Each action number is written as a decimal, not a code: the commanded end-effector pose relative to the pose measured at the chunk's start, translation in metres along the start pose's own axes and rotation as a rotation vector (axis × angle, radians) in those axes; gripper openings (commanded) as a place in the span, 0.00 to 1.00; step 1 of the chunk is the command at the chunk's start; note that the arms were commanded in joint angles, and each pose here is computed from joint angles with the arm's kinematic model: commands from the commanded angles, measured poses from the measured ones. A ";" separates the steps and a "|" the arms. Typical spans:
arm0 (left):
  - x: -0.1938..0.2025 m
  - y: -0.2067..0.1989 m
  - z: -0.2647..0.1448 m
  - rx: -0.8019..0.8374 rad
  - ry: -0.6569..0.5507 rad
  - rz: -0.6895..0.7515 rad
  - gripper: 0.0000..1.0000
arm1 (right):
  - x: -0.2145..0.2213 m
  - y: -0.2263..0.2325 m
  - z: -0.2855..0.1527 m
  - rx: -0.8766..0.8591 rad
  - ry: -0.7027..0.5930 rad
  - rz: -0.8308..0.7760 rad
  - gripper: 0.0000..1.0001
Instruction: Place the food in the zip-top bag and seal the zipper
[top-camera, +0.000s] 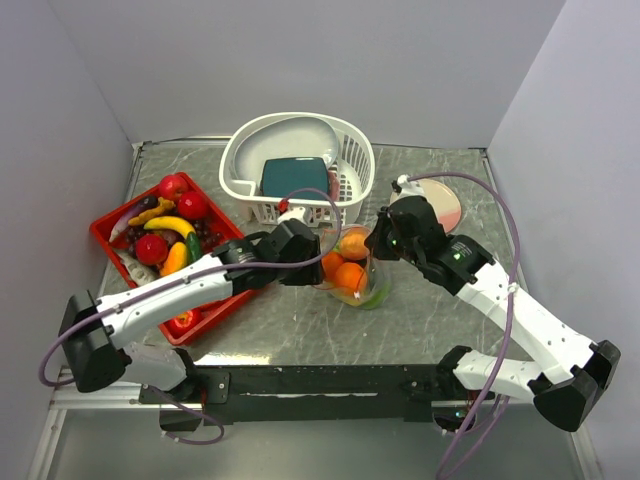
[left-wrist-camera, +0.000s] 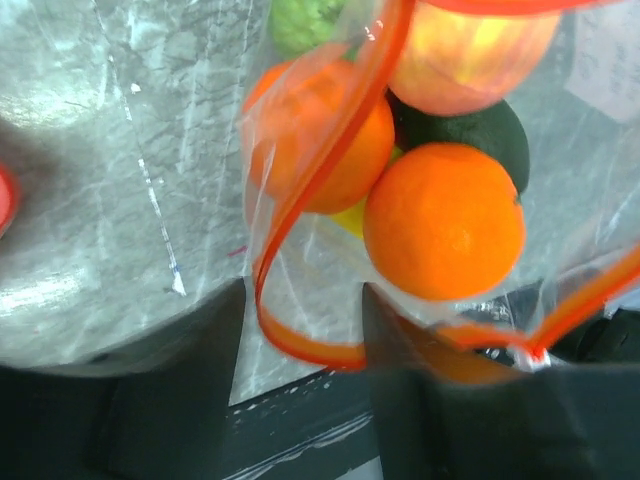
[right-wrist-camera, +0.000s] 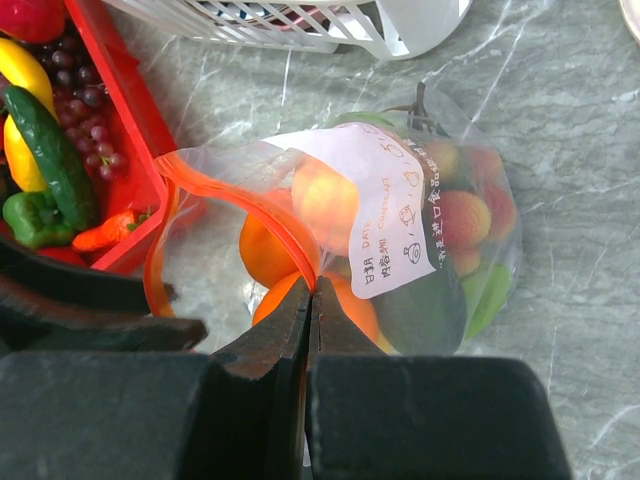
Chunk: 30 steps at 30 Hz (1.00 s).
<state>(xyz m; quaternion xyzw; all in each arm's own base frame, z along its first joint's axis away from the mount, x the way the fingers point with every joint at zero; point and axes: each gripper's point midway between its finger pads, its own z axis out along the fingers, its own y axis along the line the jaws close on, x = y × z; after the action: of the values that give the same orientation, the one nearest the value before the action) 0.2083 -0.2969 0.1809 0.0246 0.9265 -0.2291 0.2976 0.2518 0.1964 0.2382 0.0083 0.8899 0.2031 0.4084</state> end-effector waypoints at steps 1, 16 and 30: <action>-0.004 -0.010 0.017 0.021 -0.019 -0.045 0.39 | -0.019 0.009 -0.015 -0.035 -0.071 0.013 0.00; -0.060 -0.063 -0.013 0.148 -0.121 -0.121 0.01 | 0.000 0.041 -0.019 0.002 -0.073 -0.107 0.04; -0.061 -0.067 -0.016 0.217 -0.161 -0.277 0.01 | 0.000 0.045 -0.040 -0.037 -0.019 -0.124 0.42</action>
<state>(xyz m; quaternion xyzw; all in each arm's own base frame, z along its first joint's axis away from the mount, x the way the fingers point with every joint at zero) 0.2341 -0.3301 0.2108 -0.0606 0.9044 -0.2891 0.3080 0.2192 0.2260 0.2412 -0.0604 0.8962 0.1639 0.4078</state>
